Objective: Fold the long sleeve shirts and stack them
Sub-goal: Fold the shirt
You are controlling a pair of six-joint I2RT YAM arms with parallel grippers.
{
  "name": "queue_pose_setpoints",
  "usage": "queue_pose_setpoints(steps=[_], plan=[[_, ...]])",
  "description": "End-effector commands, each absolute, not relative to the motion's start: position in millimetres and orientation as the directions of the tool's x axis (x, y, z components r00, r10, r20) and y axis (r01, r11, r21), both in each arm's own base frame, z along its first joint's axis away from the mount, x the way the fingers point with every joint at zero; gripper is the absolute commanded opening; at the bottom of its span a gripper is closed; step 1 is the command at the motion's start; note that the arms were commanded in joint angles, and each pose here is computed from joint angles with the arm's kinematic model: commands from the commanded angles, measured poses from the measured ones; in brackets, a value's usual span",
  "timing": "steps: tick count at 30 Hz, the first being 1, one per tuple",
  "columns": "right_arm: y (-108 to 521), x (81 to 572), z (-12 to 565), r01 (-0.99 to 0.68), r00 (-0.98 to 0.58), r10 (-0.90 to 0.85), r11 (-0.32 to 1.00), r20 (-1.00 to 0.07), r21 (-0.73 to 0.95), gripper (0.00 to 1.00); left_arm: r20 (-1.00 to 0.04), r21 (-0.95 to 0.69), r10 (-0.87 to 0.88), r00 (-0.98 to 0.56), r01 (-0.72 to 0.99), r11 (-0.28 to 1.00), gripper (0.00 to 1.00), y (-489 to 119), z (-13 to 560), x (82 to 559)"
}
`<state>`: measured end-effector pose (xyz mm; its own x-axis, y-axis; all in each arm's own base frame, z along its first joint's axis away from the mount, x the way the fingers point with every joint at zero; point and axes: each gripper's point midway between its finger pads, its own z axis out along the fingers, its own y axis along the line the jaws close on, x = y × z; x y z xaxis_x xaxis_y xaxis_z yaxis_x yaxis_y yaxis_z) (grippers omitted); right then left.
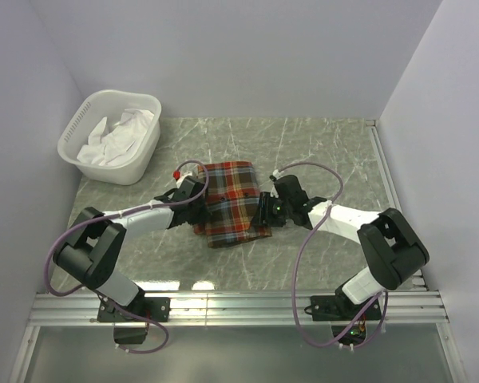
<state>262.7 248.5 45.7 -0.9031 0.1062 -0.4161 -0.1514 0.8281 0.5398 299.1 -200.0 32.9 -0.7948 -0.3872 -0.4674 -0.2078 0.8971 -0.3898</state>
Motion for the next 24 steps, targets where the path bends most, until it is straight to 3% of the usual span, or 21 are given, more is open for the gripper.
queue_pose_setpoints(steps=[1, 14, 24], plan=[[257, 268, 68, -0.226, -0.876, 0.096, 0.785, -0.472, 0.578, 0.47, -0.513, -0.339, -0.351, -0.784, -0.191, 0.921, 0.0, -188, 22, 303], [300, 245, 114, -0.417, -0.849, 0.025, 0.583, -0.528, 0.698, 0.46, -0.572, -0.374, -0.356, -0.739, -0.152, 0.915, 0.0, -192, 53, 316], [309, 231, 42, -0.272, -0.949, -0.041, 0.611, -0.313, 0.744, 0.46, -0.637, -0.369, -0.339, -0.692, -0.113, 0.923, 0.01, -192, 81, 332]])
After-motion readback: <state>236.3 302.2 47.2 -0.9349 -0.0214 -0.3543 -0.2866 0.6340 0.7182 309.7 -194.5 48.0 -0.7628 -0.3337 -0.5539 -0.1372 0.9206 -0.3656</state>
